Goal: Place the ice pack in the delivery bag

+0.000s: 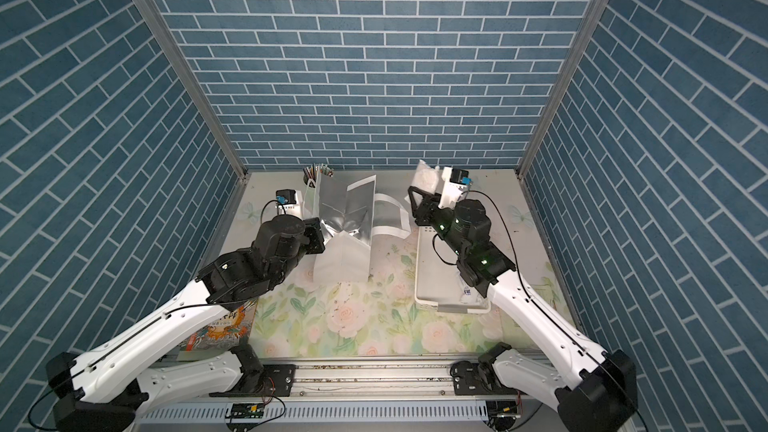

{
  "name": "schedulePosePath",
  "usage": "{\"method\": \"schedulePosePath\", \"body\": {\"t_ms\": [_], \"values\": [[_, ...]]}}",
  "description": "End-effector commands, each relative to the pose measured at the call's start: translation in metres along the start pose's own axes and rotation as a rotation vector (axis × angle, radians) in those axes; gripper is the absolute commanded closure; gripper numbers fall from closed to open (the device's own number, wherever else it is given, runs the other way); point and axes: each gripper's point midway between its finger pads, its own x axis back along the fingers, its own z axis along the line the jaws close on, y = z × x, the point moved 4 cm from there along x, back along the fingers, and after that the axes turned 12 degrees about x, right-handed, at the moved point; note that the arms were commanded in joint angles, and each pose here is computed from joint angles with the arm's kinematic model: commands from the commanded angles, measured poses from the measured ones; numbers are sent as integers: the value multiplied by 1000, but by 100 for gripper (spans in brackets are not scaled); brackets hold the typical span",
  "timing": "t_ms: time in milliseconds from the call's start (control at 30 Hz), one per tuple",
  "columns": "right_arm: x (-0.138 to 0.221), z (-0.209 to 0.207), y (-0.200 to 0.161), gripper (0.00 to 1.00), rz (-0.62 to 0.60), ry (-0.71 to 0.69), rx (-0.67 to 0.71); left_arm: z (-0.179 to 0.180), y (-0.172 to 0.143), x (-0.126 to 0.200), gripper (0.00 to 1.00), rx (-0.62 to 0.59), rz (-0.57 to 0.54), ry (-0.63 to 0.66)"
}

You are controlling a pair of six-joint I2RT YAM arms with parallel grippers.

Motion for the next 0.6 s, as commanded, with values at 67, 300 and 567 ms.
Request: {"method": "schedulePosePath", "body": {"t_ms": [67,300,567], "values": [[-48,61,-27,100,292,234,244,-1,2,3,100,11,-8,-32],[-82,64,-82,100,581,212,296,-2,1,3,100,19,0,-39],[-94,58,-124,100,750,188,355,0,0,3,100,25,4,-38]]}}
